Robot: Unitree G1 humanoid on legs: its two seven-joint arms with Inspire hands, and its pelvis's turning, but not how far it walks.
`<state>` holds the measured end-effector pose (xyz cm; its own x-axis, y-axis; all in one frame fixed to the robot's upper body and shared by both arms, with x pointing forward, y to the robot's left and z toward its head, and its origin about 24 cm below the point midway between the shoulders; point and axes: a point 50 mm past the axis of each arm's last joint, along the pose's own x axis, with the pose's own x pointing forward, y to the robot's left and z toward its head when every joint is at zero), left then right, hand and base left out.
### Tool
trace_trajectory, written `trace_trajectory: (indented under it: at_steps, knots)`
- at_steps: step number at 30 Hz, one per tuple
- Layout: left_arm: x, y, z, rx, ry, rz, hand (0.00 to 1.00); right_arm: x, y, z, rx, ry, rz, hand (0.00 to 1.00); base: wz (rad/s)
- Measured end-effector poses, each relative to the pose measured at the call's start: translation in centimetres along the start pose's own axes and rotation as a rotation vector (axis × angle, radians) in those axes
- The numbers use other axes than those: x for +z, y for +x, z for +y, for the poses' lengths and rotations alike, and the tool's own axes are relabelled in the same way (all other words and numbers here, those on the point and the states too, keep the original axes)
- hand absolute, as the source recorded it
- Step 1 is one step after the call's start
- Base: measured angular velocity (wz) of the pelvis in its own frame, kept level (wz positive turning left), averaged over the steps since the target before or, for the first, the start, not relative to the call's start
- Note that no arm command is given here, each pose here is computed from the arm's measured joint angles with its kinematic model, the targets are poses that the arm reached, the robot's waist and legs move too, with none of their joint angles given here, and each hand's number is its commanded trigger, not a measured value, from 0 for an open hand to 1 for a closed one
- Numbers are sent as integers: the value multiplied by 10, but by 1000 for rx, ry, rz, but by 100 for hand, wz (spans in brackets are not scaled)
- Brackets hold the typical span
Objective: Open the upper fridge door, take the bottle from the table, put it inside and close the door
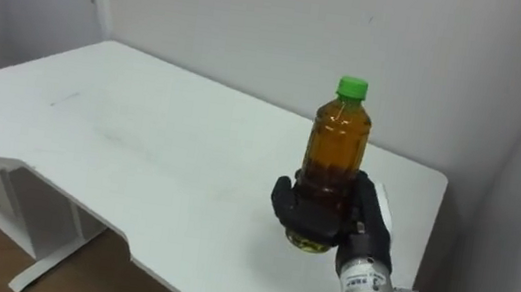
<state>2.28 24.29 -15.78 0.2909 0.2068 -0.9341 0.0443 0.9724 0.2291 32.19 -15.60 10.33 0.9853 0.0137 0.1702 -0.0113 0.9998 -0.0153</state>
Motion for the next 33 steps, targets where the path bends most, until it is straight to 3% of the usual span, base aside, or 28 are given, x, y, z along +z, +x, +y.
trace_trajectory:
  at_steps: [8,15,22,28,33]
  knots:
    - [-13,-4,5,19,53,38,0,34,-17,16,131,53,-151,100,-16]
    - [-9,-2,5,24,71,26,0,55,-28,18,228,-13,-256,100,-8]
    - [-2,0,7,37,47,8,0,68,-32,2,203,-31,-309,100,-12]
    - [0,1,13,55,18,-5,0,102,-40,-16,130,-66,-450,100,-15]
    - [1,1,13,63,15,-17,0,111,-58,-26,97,-75,-500,100,-27]
